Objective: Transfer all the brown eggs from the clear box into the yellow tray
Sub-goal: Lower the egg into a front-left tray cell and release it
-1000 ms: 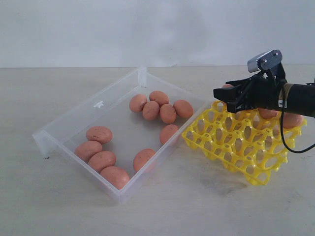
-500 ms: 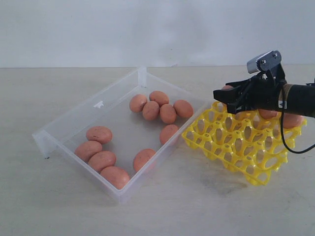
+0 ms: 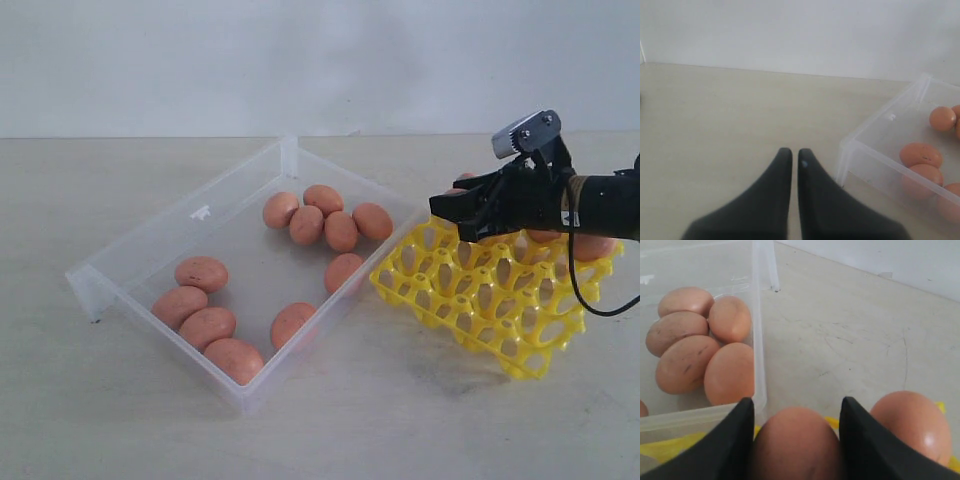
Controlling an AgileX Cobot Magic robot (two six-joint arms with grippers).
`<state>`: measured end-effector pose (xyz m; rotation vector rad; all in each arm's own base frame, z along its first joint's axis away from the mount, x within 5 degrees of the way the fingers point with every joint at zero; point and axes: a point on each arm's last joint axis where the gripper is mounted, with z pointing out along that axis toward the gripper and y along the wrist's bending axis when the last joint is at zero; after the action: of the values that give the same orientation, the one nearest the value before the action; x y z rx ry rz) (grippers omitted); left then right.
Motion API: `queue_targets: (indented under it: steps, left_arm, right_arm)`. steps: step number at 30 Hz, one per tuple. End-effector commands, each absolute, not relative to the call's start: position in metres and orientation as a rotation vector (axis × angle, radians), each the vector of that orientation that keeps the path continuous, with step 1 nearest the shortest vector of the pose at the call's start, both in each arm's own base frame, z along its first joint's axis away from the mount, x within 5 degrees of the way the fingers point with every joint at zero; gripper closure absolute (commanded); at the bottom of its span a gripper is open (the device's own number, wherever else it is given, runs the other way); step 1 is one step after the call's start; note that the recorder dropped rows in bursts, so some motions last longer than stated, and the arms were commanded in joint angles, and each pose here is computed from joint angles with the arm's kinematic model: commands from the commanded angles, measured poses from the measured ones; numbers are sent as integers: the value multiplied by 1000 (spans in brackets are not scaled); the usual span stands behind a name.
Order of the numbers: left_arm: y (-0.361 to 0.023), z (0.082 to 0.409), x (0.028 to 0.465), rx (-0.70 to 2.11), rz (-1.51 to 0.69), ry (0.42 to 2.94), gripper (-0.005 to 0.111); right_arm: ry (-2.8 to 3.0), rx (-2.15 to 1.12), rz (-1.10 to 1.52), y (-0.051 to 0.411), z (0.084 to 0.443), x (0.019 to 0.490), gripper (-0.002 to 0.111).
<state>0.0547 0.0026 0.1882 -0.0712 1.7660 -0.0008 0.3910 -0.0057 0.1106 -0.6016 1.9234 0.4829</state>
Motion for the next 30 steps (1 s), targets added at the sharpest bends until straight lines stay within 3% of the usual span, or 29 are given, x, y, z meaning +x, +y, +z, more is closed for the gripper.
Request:
queue_targets:
  steps: [1, 10, 17, 19, 30]
  left_arm:
    - [2, 188, 55, -69, -4, 1759, 103]
    - [2, 188, 55, -69, -4, 1759, 103]
    - [2, 188, 55, -69, -4, 1759, 103]
    - [2, 188, 55, -69, -4, 1759, 103]
    - [2, 188, 55, -69, -3, 1761, 103]
  right_arm:
    - [1956, -628, 462, 0, 108, 391, 94]
    - [1974, -607, 444, 1, 106, 392, 94]
    - [1972, -604, 449, 1, 107, 392, 62]
    - [1966, -605, 455, 2, 107, 392, 57]
    - [1828, -582, 568, 9, 121, 393, 57]
